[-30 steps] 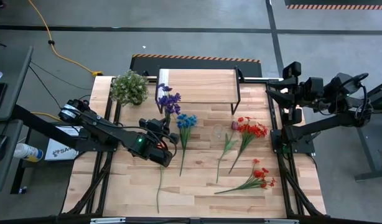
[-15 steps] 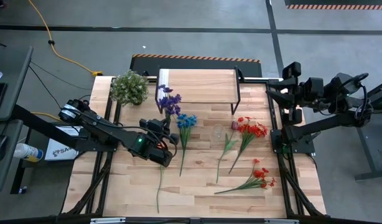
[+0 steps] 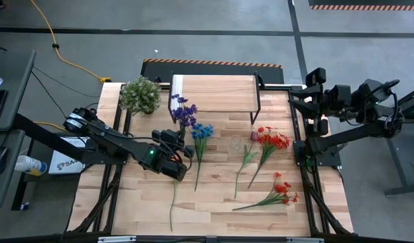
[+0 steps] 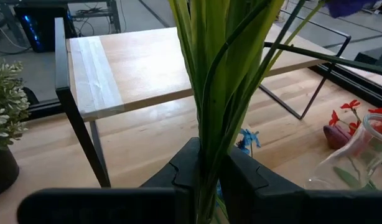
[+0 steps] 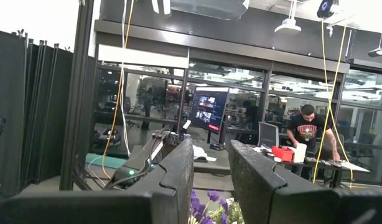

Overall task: Pick and place flowers into a vace then onto a shelf
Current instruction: Put the violet flowers into the left transparent vase

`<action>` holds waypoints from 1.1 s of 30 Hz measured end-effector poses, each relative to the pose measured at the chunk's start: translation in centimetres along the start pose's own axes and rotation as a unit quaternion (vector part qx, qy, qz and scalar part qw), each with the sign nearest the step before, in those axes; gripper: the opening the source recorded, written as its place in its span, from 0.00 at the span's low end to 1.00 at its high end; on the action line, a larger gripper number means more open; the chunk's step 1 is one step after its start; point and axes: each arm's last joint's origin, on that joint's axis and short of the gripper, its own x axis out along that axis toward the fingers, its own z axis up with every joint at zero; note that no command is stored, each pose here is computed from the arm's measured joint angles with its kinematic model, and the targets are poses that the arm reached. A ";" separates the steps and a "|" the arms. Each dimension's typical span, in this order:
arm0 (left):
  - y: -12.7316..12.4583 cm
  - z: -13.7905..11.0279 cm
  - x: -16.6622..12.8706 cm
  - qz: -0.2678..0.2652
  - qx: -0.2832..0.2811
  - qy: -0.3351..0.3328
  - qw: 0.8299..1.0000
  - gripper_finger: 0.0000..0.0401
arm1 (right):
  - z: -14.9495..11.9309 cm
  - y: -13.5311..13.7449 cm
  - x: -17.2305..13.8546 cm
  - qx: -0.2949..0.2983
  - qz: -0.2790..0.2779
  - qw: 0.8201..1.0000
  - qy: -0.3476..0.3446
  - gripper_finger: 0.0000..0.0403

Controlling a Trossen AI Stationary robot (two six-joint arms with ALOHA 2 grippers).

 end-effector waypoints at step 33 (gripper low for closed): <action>0.0 -0.3 0.0 -0.007 0.006 0.042 0.999 0.62 | -0.1 0.0 0.0 0.000 0.001 1.000 0.002 0.23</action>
